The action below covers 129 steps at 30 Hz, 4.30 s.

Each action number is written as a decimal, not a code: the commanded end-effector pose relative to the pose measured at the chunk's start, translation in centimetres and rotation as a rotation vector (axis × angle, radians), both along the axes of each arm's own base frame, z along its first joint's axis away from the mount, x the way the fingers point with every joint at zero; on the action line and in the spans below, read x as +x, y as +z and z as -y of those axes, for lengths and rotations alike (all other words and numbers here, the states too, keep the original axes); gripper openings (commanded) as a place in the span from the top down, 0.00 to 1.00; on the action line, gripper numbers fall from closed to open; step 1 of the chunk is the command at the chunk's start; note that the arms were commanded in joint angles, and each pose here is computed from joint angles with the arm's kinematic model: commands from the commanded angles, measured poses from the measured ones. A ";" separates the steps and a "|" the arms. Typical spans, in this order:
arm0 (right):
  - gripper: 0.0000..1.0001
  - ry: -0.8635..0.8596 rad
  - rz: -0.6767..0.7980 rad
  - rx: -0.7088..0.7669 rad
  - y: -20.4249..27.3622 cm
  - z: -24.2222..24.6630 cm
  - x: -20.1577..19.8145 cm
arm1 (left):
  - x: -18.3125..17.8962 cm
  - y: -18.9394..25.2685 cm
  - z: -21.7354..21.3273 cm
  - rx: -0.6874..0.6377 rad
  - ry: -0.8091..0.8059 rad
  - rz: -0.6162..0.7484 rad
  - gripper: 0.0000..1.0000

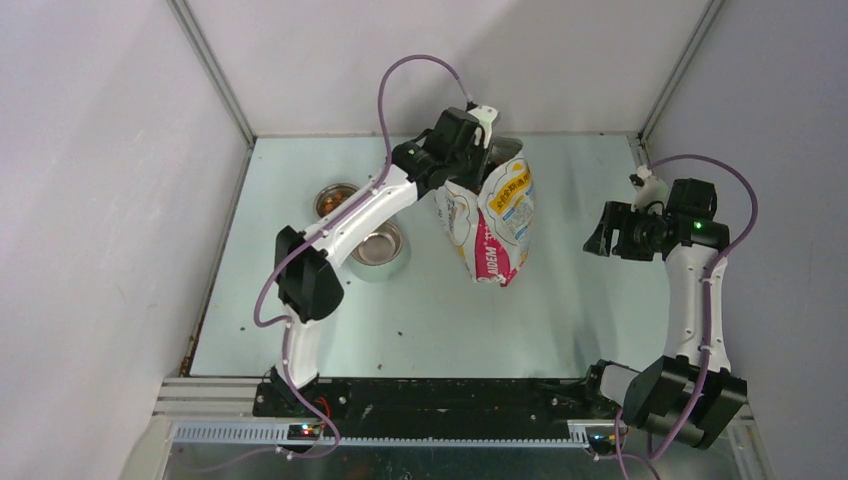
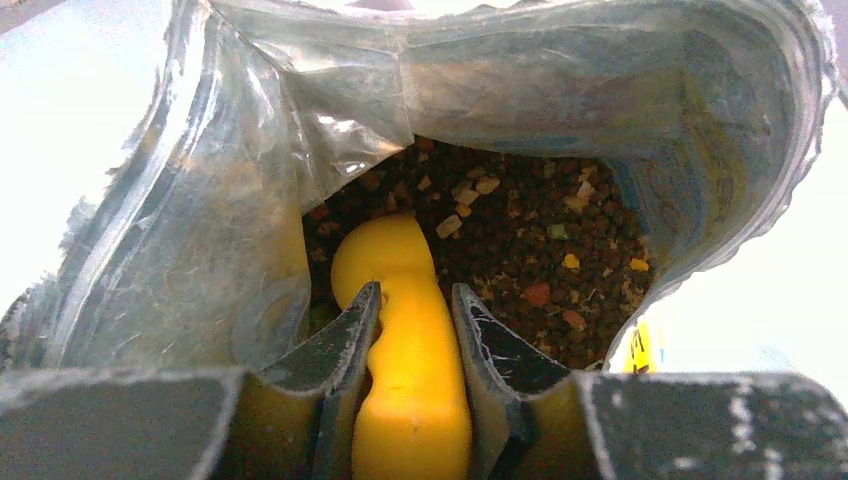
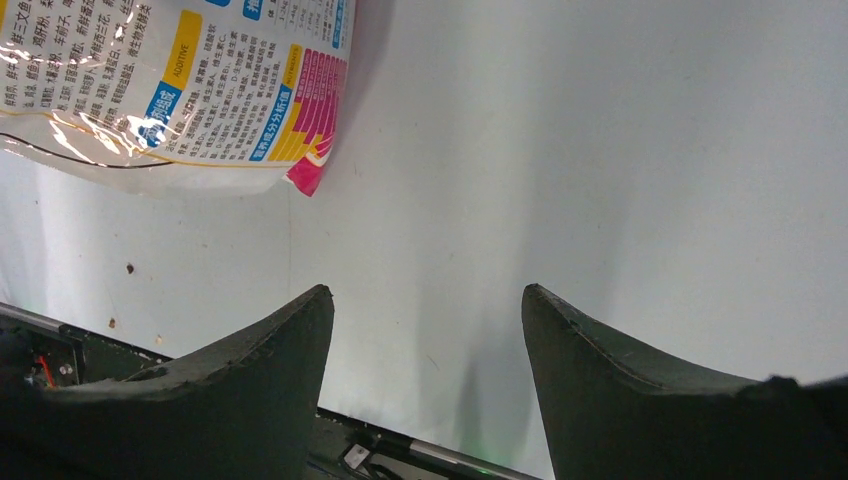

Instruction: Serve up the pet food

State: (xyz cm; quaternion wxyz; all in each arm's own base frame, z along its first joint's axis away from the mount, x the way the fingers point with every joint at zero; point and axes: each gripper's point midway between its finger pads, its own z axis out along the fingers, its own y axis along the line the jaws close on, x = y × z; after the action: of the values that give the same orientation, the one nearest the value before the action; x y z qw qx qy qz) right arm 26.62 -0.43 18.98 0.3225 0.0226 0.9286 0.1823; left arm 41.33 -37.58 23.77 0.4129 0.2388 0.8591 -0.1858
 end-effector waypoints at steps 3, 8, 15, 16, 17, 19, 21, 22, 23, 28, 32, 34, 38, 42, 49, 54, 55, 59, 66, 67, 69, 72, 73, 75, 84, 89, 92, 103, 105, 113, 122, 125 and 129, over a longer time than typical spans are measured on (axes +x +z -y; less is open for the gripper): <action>0.28 0.005 0.022 0.019 0.5 -0.5 0.1 | -3.4 -7.8 -1.8 0.119 -0.015 -0.231 1.00; 0.28 0.002 0.011 0.025 0.3 -0.7 0.1 | -4.6 -6.4 -0.2 -0.036 -0.089 -0.331 1.00; 0.29 0.003 -0.004 0.022 0.0 -0.7 0.1 | -4.7 -2.8 1.9 -0.312 -0.214 -0.454 1.00; 0.28 0.004 -0.005 0.021 0.0 -0.7 0.1 | -4.8 -2.2 2.0 -0.342 -0.232 -0.464 1.00; 0.28 0.006 -0.008 0.020 -0.1 -0.7 0.0 | -4.8 -1.8 2.0 -0.355 -0.241 -0.466 1.00; 0.28 0.006 -0.010 0.016 -0.1 -0.7 0.0 | -4.3 -1.1 1.7 -0.370 -0.235 -0.451 1.00; 0.28 0.005 -0.011 0.015 -0.2 -0.6 0.1 | -3.6 0.0 1.4 -0.392 -0.229 -0.425 1.00; 0.28 0.005 -0.011 0.014 -0.2 -0.6 0.1 | -3.5 0.5 1.3 -0.401 -0.227 -0.417 1.00; 0.28 0.004 -0.012 0.015 -0.2 -0.6 0.1 | -3.1 1.2 1.1 -0.416 -0.224 -0.405 1.00; 0.28 0.003 -0.013 0.011 -0.3 -0.5 0.2 | -2.0 3.7 0.6 -0.490 -0.249 -0.385 1.00; 0.28 0.005 -0.017 0.006 -0.4 -0.5 0.1 | -1.6 5.0 -0.1 -0.585 -0.253 -0.433 1.00; 0.28 0.003 -0.022 0.001 -0.5 -0.4 0.1 | -1.5 5.8 -0.4 -0.627 -0.256 -0.451 1.00; 0.28 0.002 -0.032 -0.004 -0.7 -0.3 -0.1 | -1.0 7.1 -1.1 -0.715 -0.259 -0.478 1.00; 0.29 0.000 -0.035 -0.005 -0.5 -0.2 0.0 | -0.7 7.8 -1.6 -0.772 -0.245 -0.510 1.00; 0.28 -0.004 -0.039 -0.024 0.0 0.2 0.3 | 0.5 8.3 -3.3 -0.811 -0.164 -0.517 1.00; 0.28 -0.003 -0.043 -0.045 0.1 0.5 0.4 | 1.5 8.8 -5.1 -0.844 -0.106 -0.518 1.00; 0.28 0.000 -0.043 -0.049 0.2 0.6 0.4 | 1.5 9.2 -5.3 -0.852 -0.107 -0.511 1.00; 0.28 0.000 -0.031 -0.068 0.7 0.9 0.7 | 2.0 10.2 -6.6 -0.880 -0.085 -0.499 1.00; 0.28 -0.001 -0.025 -0.080 0.7 1.1 0.8 | 2.0 10.6 -7.7 -0.915 -0.060 -0.519 1.00; 0.28 -0.002 -0.025 -0.082 0.7 1.1 0.9 | 2.0 10.8 -8.0 -0.925 -0.053 -0.524 1.00; 0.28 -0.002 -0.028 -0.086 0.7 1.2 0.8 | 2.0 10.6 -8.5 -0.939 -0.041 -0.544 1.00; 0.28 0.000 -0.032 -0.091 0.6 1.3 0.7 | 1.7 10.2 -9.5 -0.969 -0.025 -0.589 1.00; 0.28 -0.001 -0.034 -0.092 0.5 1.3 0.7 | 1.7 10.8 -10.1 -0.993 -0.031 -0.593 1.00; 0.28 0.000 -0.034 -0.098 0.5 1.4 0.6 | 1.8 10.6 -11.3 -1.023 -0.022 -0.615 1.00; 0.28 0.039 -0.078 -0.190 -0.2 2.6 0.0 | 3.3 10.9 -13.5 -1.145 -0.080 -0.658 1.00; 0.28 0.052 -0.101 -0.231 -0.3 3.3 -0.2 | 5.1 9.9 -11.7 -1.175 -0.120 -0.660 1.00; 0.28 0.064 -0.114 -0.235 -0.2 3.1 -0.1 | 5.2 9.3 -11.2 -1.167 -0.138 -0.690 1.00; 0.28 0.095 -0.143 -0.270 -0.3 3.2 -0.1 | 7.2 11.9 -12.4 -1.184 -0.105 -0.634 1.00; 0.28 0.096 -0.147 -0.264 -0.4 3.2 0.0 | 7.1 11.0 -12.9 -1.194 -0.083 -0.652 1.00; 0.28 0.096 -0.139 -0.276 -0.2 3.1 0.2 | 7.2 12.3 -13.4 -1.231 -0.112 -0.614 1.00; 0.27 0.115 -0.134 -0.283 0.2 2.8 0.4 | 5.6 14.1 -14.8 -1.256 -0.131 -0.567 1.00; 0.28 0.124 -0.117 -0.284 0.2 2.8 1.0 | 5.3 14.5 -15.9 -1.252 -0.117 -0.552 1.00; 0.27 0.160 -0.107 -0.289 0.2 2.8 1.3 | 4.5 14.8 -17.9 -1.244 -0.089 -0.531 1.00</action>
State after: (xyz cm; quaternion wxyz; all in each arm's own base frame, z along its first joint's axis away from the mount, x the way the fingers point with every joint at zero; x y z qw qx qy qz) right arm 26.57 -3.02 17.85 0.2308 -0.0598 0.9681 0.0770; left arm 48.50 -22.23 33.39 0.1823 -0.1065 0.6695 -0.7122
